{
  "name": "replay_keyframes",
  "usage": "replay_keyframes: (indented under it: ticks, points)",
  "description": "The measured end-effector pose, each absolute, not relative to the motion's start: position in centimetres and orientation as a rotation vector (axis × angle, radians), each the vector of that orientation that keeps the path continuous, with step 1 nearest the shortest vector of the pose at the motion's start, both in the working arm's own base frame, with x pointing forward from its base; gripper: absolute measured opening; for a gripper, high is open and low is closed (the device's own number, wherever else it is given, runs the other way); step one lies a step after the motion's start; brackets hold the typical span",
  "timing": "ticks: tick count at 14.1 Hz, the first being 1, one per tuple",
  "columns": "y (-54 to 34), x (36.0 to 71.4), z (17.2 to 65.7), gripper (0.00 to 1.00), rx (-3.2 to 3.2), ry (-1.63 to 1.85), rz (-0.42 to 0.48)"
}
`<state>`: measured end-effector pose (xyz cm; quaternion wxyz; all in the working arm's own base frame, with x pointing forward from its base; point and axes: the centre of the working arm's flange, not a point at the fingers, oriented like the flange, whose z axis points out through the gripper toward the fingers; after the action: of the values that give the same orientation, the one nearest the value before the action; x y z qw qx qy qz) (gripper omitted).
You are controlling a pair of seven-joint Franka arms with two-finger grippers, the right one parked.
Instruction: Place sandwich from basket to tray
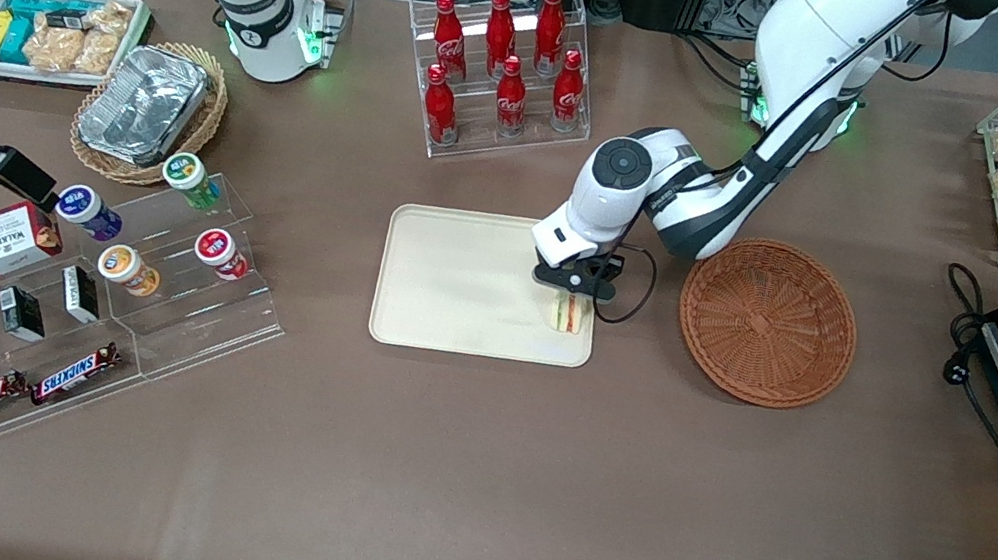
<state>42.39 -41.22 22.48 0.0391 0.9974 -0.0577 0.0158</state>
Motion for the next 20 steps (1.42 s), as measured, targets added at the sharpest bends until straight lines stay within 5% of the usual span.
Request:
replay_keyframes:
  ticks: [3, 9, 14, 20]
  points:
    - [-41.1, 45.0, 28.8, 1.0, 3.117, -0.123, 0.1]
    - [-31.6, 48.9, 45.8, 1.0, 3.229, -0.005, 0.298]
    - [-23.1, 52.2, 50.6, 1.0, 3.258, -0.045, 0.203]
    - [-13.3, 52.0, 57.1, 1.0, 3.225, -0.153, 0.154]
